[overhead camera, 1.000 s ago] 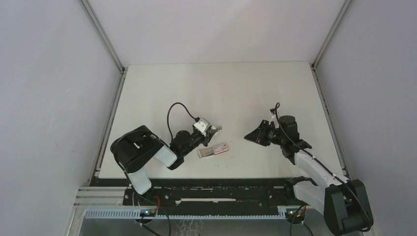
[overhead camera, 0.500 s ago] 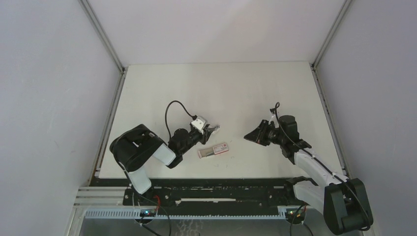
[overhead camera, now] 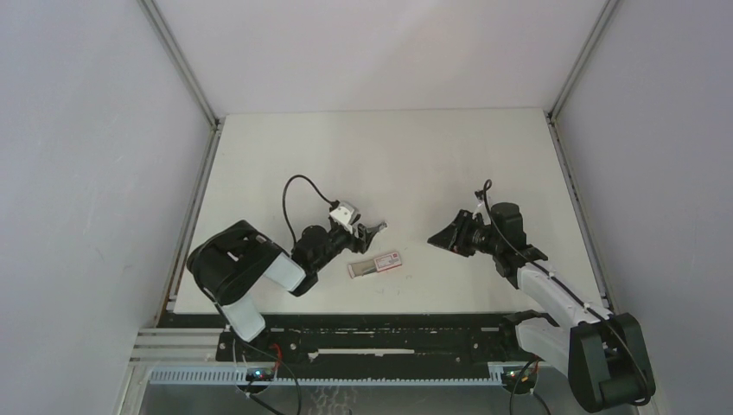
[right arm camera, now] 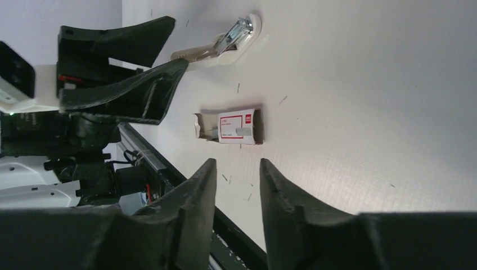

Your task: Load the staples into the stapler

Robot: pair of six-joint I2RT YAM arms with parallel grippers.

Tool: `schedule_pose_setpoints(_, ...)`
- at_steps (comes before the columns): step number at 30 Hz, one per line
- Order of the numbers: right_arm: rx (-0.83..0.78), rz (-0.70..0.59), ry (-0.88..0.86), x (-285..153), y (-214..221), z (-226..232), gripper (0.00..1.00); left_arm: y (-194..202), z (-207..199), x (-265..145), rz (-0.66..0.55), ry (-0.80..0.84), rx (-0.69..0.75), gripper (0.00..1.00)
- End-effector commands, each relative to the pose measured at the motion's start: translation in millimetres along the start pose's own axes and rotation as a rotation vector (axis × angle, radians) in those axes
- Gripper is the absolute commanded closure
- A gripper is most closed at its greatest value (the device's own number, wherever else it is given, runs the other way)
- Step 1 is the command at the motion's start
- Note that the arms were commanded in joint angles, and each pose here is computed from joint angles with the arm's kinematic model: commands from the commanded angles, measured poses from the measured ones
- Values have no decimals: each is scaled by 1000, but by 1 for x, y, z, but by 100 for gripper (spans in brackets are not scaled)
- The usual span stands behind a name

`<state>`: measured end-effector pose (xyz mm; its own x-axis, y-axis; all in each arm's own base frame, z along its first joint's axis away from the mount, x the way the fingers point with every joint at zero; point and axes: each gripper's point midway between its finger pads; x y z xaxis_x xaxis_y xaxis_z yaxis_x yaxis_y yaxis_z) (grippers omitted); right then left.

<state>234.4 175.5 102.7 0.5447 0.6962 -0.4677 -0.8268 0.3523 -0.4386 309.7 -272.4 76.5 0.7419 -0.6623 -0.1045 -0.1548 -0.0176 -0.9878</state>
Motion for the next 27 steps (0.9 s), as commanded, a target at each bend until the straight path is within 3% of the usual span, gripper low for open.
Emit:
schedule_pose_setpoints(1, -79, -53, -2, -2, -12, 3, 63, -47, -5, -12, -128, 1, -136, 28)
schedule_pose_setpoints(4, -124, -60, 26, -3, -13, 2, 57, -53, -14, -16, -86, 27, -208, 19)
schedule_pose_setpoints(7, -184, -54, 44, -2, -11, 4, 53, -43, -18, -20, 33, 11, -275, 20)
schedule_pose_setpoints(12, -288, -38, 131, 5, -3, 5, 52, -22, -29, -44, 207, 24, -300, 33)
schedule_pose_setpoints(17, -280, -39, 137, 11, -2, 5, 52, 11, -34, -74, 428, -52, -171, 49)
schedule_pose_setpoints(27, -265, -36, 126, 10, -3, 5, 52, 36, -36, -75, 615, -43, -91, 65)
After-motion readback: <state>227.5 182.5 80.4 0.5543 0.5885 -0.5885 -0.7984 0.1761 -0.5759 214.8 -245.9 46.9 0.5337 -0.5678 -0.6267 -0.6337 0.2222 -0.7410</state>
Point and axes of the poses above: each gripper's point midway between its finger pads, its own x axis out along the fingers, its own z axis along the line the jaws close on, y = z × x, and after that the axes turned 2 degrees about -x, right-handed
